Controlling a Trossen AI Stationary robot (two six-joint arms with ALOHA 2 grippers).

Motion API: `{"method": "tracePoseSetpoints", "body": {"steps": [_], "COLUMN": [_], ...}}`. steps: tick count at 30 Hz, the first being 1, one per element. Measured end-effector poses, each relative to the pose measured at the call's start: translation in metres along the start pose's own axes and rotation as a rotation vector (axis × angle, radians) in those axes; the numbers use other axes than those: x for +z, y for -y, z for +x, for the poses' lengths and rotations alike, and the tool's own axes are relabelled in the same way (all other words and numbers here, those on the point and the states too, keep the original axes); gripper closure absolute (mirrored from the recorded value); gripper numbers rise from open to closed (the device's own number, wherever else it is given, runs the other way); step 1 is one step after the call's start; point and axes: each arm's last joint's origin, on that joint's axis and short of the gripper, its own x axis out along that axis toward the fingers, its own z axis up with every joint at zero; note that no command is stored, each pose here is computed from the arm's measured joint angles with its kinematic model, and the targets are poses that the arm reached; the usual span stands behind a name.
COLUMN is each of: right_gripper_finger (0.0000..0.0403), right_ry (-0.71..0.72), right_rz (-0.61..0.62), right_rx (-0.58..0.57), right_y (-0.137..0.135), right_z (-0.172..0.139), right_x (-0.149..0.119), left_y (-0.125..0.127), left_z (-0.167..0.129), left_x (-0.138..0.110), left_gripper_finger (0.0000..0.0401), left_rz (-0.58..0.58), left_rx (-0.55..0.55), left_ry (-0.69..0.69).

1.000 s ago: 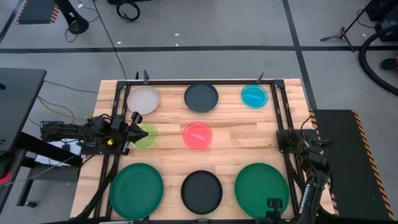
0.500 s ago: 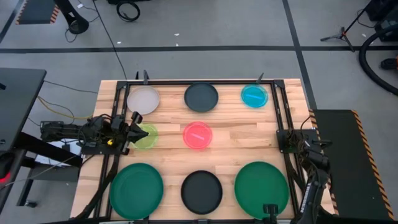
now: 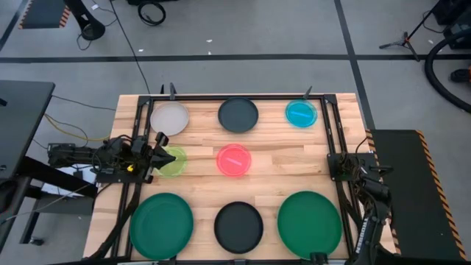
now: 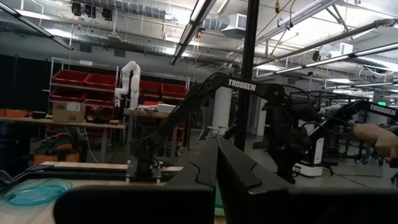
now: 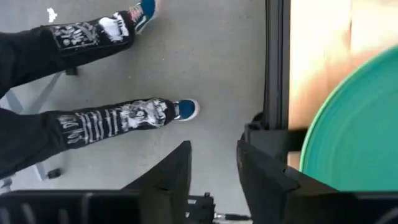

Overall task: Stack plastic plates
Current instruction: Stack the green stacked plates on top of the dark green plate

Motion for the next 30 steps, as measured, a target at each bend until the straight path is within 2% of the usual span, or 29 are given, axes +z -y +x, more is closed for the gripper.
{"method": "tracePoseSetpoints", "body": {"steps": [7,12,14,22,26,30], "right_gripper_finger": [0.0178,0.014,0.0139,0.0166,0.0169,0.017], "right_ry": [0.093,0.153,0.142,0.083,0.056,-0.014], "right_rz": [0.035,0.073,0.098,0.187,0.18,0.127], "right_rx": [-0.025,0.11,0.149,0.175,0.173,0.101], "right_y": [-0.002,-0.014,-0.017,-0.019,-0.017,-0.003], "right_z": [-0.001,-0.002,-0.002,-0.003,-0.003,0.001], "right_x": [-0.003,0.006,0.007,0.002,0.005,0.018], "left_y": [0.0,0.0,0.0,0.0,0.0,0.0], "left_z": [0.0,0.0,0.0,0.0,0.0,0.0], "left_x": [0.0,0.0,0.0,0.0,0.0,0.0], "left_gripper_finger": [0.039,0.039,0.039,0.039,0.039,0.039], "left_rz": [0.0,0.0,0.0,0.0,0.0,0.0], "left_rx": [0.0,0.0,0.0,0.0,0.0,0.0], "left_ry": [0.0,0.0,0.0,0.0,0.0,-0.001]}}
